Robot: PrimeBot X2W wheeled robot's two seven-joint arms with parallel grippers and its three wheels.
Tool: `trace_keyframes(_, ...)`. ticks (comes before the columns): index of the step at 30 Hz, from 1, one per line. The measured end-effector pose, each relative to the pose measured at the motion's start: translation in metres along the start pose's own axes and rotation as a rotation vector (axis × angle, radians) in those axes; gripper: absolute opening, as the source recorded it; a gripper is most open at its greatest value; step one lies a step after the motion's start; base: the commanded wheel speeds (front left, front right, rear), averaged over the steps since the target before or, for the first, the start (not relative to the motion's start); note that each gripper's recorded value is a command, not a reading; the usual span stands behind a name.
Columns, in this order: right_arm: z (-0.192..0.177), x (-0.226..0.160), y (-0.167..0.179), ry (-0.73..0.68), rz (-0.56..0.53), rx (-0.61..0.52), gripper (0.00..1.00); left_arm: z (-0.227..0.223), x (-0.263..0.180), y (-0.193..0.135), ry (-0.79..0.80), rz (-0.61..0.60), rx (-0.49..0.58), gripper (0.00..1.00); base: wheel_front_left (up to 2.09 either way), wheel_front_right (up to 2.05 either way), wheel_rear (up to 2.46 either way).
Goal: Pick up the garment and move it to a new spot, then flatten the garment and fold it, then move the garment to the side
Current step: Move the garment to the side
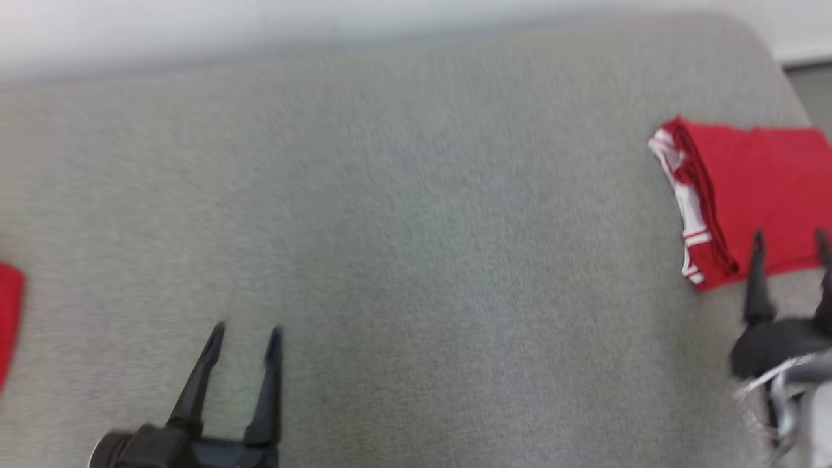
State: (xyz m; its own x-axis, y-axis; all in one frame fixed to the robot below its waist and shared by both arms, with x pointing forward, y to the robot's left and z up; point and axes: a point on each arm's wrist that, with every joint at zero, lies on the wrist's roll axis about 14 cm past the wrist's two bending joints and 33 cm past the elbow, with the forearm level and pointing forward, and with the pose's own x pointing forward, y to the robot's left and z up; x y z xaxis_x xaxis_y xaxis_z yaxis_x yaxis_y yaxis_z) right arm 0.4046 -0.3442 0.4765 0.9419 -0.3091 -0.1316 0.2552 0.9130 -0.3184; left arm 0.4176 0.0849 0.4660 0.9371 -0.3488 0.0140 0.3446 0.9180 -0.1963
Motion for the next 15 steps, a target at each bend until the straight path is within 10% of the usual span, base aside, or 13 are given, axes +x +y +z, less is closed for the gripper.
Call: trace_keyframes(15,0.045,-0.078,0.087,-0.119,0.279,0.322,1.0,0.036,-0.118,0.083,-0.083,0.398,0.007,1.0,0.0,0.0,0.0)
